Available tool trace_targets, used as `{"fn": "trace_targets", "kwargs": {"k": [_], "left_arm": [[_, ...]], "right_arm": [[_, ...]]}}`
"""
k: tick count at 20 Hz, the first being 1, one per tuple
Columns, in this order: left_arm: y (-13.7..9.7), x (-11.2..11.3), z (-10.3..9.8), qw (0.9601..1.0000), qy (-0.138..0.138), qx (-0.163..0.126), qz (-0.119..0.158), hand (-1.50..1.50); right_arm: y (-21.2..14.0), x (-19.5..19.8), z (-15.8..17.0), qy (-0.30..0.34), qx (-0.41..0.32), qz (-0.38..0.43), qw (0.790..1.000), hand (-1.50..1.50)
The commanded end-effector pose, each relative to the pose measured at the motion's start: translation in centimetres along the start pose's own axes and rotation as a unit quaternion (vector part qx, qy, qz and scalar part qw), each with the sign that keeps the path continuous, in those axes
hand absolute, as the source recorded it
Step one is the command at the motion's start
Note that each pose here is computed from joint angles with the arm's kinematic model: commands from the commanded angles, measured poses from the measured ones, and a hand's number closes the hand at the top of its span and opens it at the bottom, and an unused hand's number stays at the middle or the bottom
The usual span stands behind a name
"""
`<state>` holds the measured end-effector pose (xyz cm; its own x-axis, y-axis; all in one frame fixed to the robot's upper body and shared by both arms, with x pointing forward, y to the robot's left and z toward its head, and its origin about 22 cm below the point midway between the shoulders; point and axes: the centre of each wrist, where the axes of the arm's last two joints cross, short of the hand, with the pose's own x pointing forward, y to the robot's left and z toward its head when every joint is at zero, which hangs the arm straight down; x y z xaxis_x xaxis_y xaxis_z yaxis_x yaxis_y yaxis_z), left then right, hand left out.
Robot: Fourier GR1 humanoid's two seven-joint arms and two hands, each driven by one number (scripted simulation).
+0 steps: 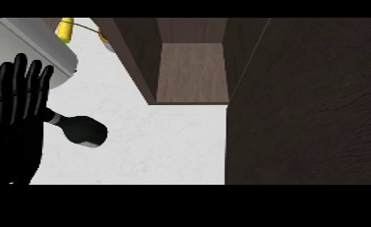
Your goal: Pick up the wine, place it into the cabinet and close the cabinet
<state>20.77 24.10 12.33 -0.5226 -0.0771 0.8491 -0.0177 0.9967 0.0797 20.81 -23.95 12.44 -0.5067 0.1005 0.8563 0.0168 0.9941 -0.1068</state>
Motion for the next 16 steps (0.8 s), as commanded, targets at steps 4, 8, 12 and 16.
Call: {"fn": "trace_targets", "kwargs": {"k": [4, 8, 12, 16], "left_arm": [[-2.8, 0.4, -1.5, 0.9994, 0.003, 0.006, -0.035, -1.50], [-1.4, -0.6, -1.1, 0.9912, 0.060, 0.088, 0.079, -1.50], [-1.8, 3.6, -0.9, 0.9867, 0.065, 0.105, 0.106, -1.50], [-3.0, 7.9, -0.2, 0.9870, 0.063, 0.109, 0.101, -1.50]], "right_arm": [[-0.1, 1.7, 1.1, -0.005, 0.009, -0.013, 1.000, -1.50], [2.7, 1.9, 2.7, 0.032, 0.161, -0.138, 0.977, -1.50], [1.4, 3.8, 4.1, 0.038, 0.182, -0.159, 0.970, -1.50], [1.1, 5.0, 4.0, 0.045, 0.184, -0.161, 0.969, -1.50]]}}
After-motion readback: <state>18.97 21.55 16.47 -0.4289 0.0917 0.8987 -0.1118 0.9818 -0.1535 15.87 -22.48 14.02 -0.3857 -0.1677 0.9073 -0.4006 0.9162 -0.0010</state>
